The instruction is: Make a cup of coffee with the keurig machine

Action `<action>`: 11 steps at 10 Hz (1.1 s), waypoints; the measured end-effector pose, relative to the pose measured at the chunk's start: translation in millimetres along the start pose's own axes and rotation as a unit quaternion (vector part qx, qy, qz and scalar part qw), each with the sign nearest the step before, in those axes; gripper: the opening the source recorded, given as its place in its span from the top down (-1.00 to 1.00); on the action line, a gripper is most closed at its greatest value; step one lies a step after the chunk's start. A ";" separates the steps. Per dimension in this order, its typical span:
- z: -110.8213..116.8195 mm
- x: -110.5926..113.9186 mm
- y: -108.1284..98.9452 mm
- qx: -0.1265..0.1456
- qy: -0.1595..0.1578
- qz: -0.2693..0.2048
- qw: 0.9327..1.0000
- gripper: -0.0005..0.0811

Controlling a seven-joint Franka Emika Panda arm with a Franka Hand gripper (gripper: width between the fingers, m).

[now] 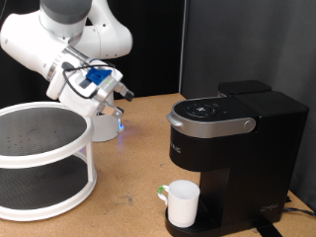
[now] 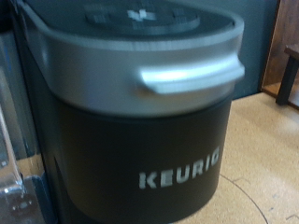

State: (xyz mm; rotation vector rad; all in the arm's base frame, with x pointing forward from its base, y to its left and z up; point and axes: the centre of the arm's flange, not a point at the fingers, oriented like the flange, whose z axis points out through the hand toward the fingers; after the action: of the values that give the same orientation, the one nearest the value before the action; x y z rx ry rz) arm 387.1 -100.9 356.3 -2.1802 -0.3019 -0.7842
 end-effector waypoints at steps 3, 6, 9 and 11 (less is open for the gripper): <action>-18.6 9.6 -15.2 0.011 0.001 -0.003 1.000 -0.98; -28.9 17.0 -25.2 0.019 0.013 0.003 1.000 -0.98; -36.1 25.7 -33.9 0.027 0.021 0.008 0.999 -0.98; -36.8 26.0 -35.5 0.027 0.022 0.010 0.999 -0.98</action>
State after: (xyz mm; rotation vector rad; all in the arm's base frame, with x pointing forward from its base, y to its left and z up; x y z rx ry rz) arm 375.5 -105.8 412.2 -2.1087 -0.2760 -0.8029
